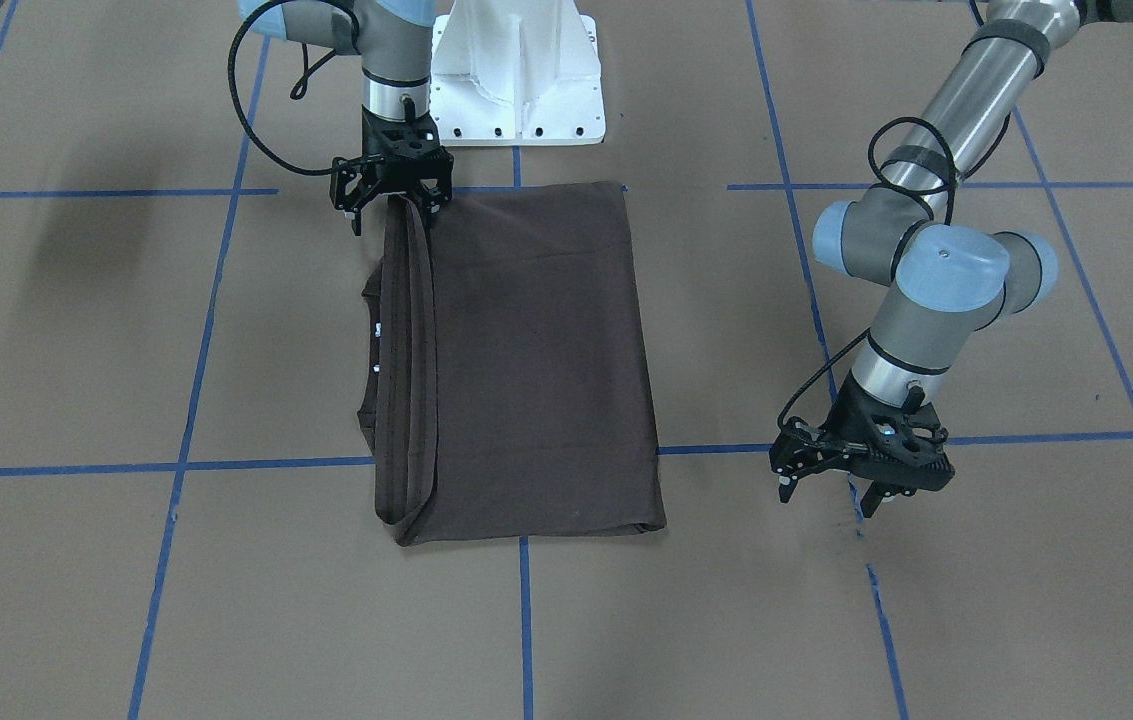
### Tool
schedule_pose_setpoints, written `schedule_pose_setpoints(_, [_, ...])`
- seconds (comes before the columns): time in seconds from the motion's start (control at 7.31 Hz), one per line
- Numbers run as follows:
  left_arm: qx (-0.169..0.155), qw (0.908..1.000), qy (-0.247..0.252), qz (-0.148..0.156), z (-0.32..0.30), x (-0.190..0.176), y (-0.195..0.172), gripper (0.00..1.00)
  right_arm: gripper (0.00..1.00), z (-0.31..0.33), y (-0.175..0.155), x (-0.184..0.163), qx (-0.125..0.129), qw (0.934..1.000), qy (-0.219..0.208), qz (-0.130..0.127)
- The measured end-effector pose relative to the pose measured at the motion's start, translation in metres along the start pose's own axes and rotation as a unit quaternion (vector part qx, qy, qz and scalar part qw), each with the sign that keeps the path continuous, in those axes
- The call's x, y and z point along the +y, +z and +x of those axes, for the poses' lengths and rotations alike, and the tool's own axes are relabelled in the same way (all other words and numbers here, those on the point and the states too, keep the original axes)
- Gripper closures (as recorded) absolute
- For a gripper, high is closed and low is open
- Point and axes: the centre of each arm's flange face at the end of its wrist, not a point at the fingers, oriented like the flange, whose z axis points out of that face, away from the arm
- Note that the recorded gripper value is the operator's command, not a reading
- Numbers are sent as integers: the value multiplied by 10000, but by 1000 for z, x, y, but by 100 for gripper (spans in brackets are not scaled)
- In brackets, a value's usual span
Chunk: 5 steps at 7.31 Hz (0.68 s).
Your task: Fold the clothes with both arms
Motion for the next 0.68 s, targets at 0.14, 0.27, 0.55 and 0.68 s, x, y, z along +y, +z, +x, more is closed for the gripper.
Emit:
schedule_pose_setpoints(0.14, [0,10000,3,-3,0,0,0,0,0,8,3,-3,101,9999,-27,-73])
schedule_pose_setpoints(0.27, [2,10000,4,-3,0,0,0,0,0,18,6,-8,214,9996,-52,-166])
schedule_pose_setpoints(0.55, [6,10000,7,-1,1,1,0,0,0,41,16,-15,424,9987,-73,-278])
schedule_pose_setpoints(0.68, [6,10000,6,-2,1,1,0,0,0,53,21,-20,509,9982,-62,-309])
